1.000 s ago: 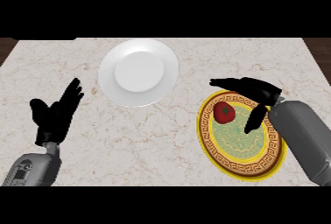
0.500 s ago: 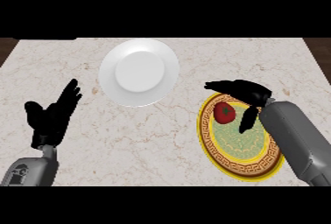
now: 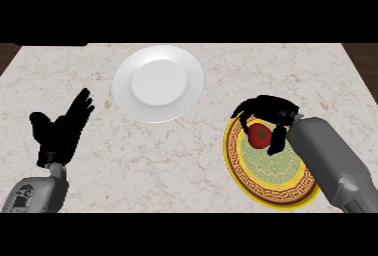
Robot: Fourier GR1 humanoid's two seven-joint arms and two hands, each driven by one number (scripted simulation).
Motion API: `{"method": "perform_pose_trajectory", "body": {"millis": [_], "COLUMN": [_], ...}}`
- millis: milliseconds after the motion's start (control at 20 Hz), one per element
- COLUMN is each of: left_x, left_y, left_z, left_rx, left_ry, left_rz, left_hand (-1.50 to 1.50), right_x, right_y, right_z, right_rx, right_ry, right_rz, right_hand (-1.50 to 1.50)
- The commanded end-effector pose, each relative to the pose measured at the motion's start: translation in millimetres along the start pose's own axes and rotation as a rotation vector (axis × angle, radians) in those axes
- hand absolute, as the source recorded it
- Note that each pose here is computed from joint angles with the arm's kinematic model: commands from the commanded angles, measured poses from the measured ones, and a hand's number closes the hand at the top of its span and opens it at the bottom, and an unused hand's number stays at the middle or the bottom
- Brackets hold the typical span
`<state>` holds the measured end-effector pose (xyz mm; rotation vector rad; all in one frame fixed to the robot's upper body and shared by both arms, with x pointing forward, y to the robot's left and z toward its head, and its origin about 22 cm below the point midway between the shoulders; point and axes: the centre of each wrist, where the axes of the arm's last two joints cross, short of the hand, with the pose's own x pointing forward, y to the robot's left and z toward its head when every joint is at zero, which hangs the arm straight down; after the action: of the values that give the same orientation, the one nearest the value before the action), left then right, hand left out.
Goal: Pick the tomato from the plate and place it in the plate
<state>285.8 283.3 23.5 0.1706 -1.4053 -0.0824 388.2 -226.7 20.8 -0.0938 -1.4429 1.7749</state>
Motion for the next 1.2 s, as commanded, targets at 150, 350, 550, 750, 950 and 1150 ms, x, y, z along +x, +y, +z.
{"method": "perform_pose_trajectory", "body": {"millis": [150,350,550,750,950,1150], "left_x": [-15,-2,1,10,12,22], "left_y": [-6,-21,-24,-30,-41,-45], "left_z": [2,-5,-6,-11,-13,-18], "left_rx": [0.009,-0.032,-0.089,-0.124,-0.155,-0.17], "left_ry": [-0.013,-0.017,-0.023,-0.045,-0.039,-0.063], "left_rz": [-0.019,-0.015,-0.017,-0.036,-0.03,-0.032], "left_hand": [0.0,0.0,0.0,0.0,0.0,0.0], "right_x": [2,86,96,121,158,181], "right_y": [15,9,-24,-70,-115,-139], "right_z": [0,-94,-100,-106,-111,-117], "right_rx": [-0.049,-0.184,-0.292,-0.539,-0.816,-1.003], "right_ry": [-0.045,0.153,0.312,0.452,0.552,0.7], "right_rz": [-0.081,-0.142,-0.125,-0.063,0.035,0.063], "right_hand": [1.5,1.5,1.5,1.5,1.5,1.5]}}
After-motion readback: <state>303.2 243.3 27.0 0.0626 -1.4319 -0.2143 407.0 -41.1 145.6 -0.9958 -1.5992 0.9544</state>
